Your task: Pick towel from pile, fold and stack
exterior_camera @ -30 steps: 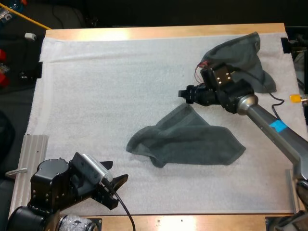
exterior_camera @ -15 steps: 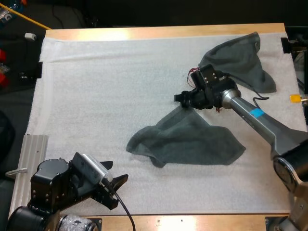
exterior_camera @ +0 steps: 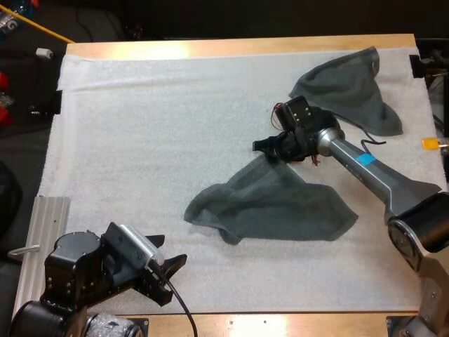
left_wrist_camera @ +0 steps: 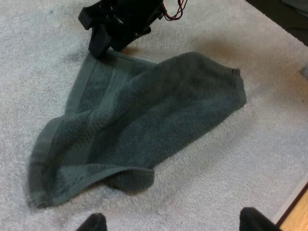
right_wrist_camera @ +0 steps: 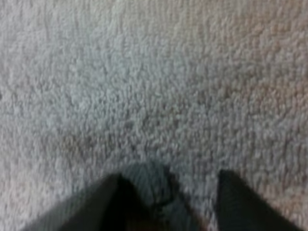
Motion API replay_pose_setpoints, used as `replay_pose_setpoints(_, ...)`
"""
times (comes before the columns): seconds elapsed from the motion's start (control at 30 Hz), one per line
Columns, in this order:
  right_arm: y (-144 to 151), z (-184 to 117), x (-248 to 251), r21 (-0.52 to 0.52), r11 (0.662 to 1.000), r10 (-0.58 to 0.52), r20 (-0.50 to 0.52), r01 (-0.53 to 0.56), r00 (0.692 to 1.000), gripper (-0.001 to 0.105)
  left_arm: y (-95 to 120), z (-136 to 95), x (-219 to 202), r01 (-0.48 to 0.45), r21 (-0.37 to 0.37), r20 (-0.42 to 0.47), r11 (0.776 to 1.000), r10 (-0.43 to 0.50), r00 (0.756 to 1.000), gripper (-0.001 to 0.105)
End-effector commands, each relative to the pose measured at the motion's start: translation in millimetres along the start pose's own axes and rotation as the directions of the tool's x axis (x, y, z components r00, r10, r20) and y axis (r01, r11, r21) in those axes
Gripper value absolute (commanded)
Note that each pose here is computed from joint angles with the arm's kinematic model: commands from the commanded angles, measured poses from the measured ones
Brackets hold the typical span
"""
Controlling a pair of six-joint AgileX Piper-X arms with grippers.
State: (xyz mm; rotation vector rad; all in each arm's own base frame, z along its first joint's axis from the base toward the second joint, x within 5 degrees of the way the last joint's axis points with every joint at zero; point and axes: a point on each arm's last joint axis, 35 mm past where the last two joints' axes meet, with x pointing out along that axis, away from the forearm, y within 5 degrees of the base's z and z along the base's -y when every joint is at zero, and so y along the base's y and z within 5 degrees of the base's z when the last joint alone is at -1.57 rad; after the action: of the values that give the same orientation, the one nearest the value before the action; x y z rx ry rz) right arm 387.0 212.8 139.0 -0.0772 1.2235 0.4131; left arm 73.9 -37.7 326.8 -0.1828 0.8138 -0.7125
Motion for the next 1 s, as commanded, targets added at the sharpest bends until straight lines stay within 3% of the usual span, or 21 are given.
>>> replay_pose_setpoints(0.0, 0.2, 0.0, 1.3, -0.007, 1.0, 0.022, -0.015, -0.022, 1.0, 0.032, 0.1, 0.4, 1.6, 0.009, -0.005, -0.003, 1.0, -0.009, 1.0, 0.056)
replay_pose_setpoints(0.27, 5.3, -1.0, 1.0, -0.033, 0.989, 0.145, -0.038, -0.146, 0.989, 0.0, 0.1, 0.4, 1.6, 0.009, -0.005, -0.003, 1.0, -0.009, 1.0, 0.056)
replay_pose_setpoints(0.47, 7.9, 4.1, -15.5, -0.106, 0.983, 0.149, -0.001, -0.148, 0.989, 0.0, 0.1, 0.4, 1.6, 0.009, -0.005, -0.003, 1.0, -0.009, 1.0, 0.056)
replay_pose_setpoints(0.6, 6.0, 12.5, -42.5, -0.155, 0.988, -0.004, 0.094, 0.019, 0.996, 0.0, 0.1, 0.4, 1.6, 0.009, -0.005, -0.003, 1.0, -0.009, 1.0, 0.056)
replay_pose_setpoints(0.73, -3.9, 22.6, -69.0, -0.141, 0.967, -0.185, 0.186, 0.212, 0.965, 0.0, 0.1, 0.4, 1.6, 0.009, 0.002, -0.003, 1.0, -0.009, 1.0, 0.056)
replay_pose_setpoints(0.97, -36.2, 29.9, -83.4, -0.059, 0.945, -0.303, 0.204, 0.32, 0.931, 0.0, 0.1, 0.4, 1.6, 0.009, 0.009, -0.003, 1.0, -0.009, 1.0, 0.056)
